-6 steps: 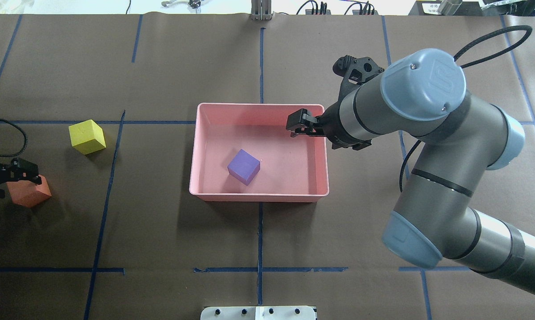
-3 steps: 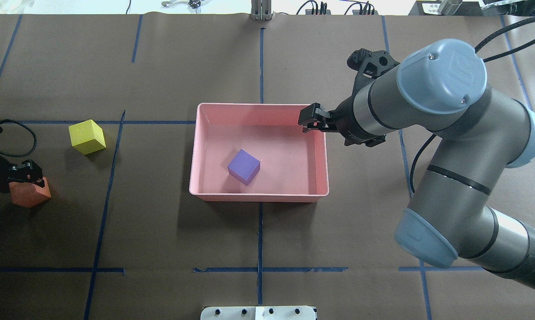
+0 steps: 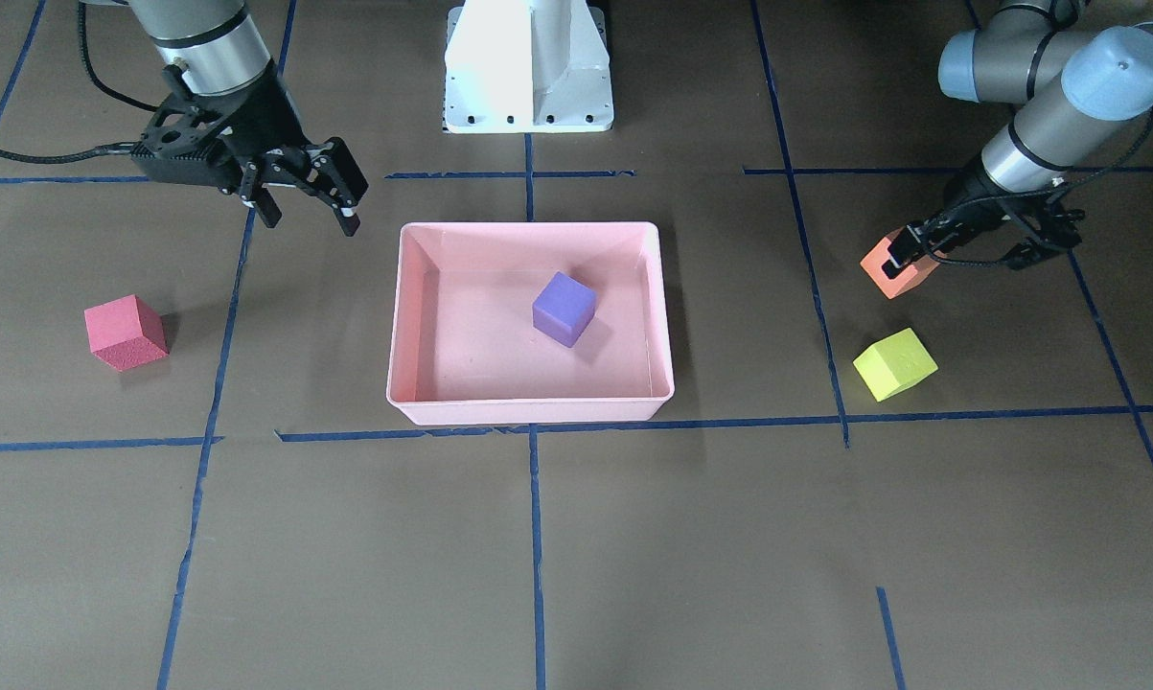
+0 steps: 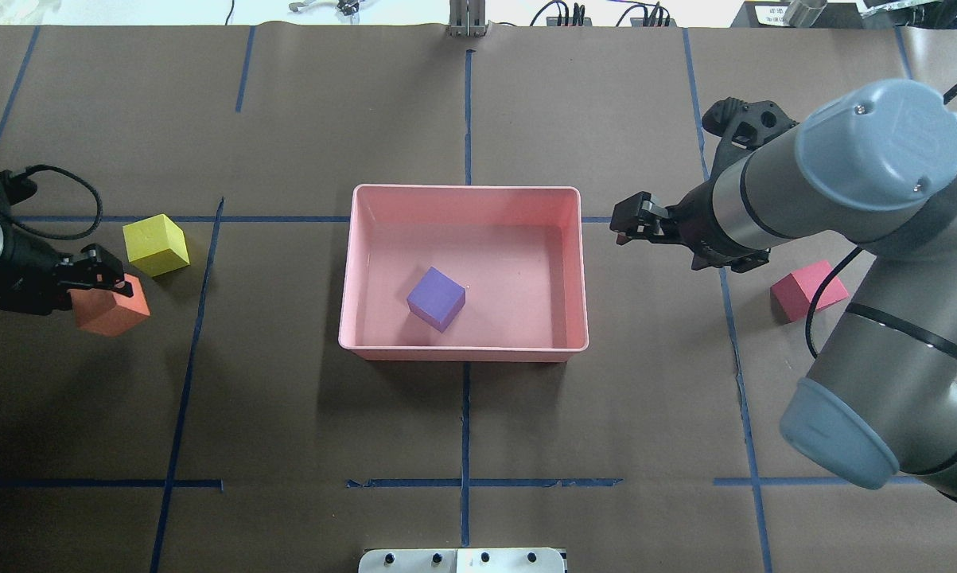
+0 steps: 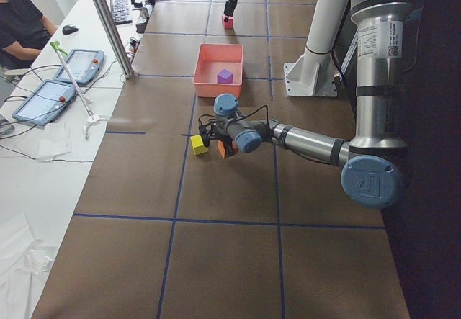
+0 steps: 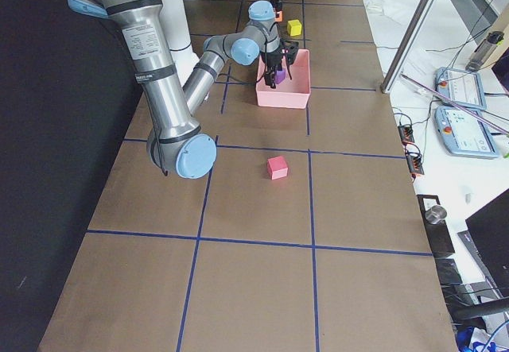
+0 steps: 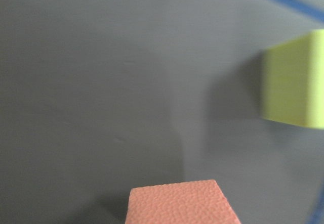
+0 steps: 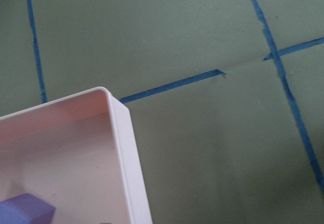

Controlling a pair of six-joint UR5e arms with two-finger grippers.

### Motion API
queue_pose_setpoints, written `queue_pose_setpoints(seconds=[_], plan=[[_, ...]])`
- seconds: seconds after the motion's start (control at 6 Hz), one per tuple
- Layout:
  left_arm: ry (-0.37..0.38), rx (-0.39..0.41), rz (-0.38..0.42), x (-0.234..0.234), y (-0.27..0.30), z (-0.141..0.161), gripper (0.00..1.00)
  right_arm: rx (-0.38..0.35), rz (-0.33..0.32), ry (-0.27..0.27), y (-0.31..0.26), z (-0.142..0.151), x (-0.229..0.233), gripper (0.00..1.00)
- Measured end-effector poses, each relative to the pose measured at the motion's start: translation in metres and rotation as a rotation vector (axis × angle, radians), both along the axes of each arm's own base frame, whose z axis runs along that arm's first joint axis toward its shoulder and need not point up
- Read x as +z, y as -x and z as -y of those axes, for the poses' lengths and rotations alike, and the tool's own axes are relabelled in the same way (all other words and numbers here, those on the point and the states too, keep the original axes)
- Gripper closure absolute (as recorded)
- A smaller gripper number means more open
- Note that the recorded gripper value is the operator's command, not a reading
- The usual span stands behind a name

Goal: Place blocks into pink bin with both arms
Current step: 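Withdraw the right gripper while the left gripper grasps the orange cube, then carry the orange cube into the bin while the right gripper nears the red cube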

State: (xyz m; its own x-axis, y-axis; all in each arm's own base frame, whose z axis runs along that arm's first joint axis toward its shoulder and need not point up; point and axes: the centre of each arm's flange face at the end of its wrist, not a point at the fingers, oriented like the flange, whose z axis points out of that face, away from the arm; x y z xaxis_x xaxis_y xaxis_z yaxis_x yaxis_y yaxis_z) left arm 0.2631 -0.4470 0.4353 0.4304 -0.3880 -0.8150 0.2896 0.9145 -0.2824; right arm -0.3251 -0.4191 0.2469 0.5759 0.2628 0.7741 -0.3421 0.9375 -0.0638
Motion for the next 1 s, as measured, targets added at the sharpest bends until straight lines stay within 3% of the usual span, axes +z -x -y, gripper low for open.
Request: queue_pose_setpoints(seconds=[0.33, 0.5, 0.83, 1.0], plan=[[0.06, -0.117, -0.192, -0.142, -0.042, 0.043, 0.89, -0.077, -0.124, -0.085, -0.042, 0.017, 0.053, 0.0], [0.089, -0.136, -0.229, -0.199, -0.078, 0.052, 0.88, -0.134, -0.172, -0.119, -0.069, 0.03, 0.08, 0.0], [0.056, -0.159, -0.195, -0.275, -0.191, 0.029, 0.84, -0.243, -0.21, -0.134, -0.114, 0.056, 0.128, 0.0], [0.059, -0.168, -0.181, -0.298, -0.237, 0.021, 0.74, -0.277, -0.232, -0.13, -0.122, 0.064, 0.15, 0.0]])
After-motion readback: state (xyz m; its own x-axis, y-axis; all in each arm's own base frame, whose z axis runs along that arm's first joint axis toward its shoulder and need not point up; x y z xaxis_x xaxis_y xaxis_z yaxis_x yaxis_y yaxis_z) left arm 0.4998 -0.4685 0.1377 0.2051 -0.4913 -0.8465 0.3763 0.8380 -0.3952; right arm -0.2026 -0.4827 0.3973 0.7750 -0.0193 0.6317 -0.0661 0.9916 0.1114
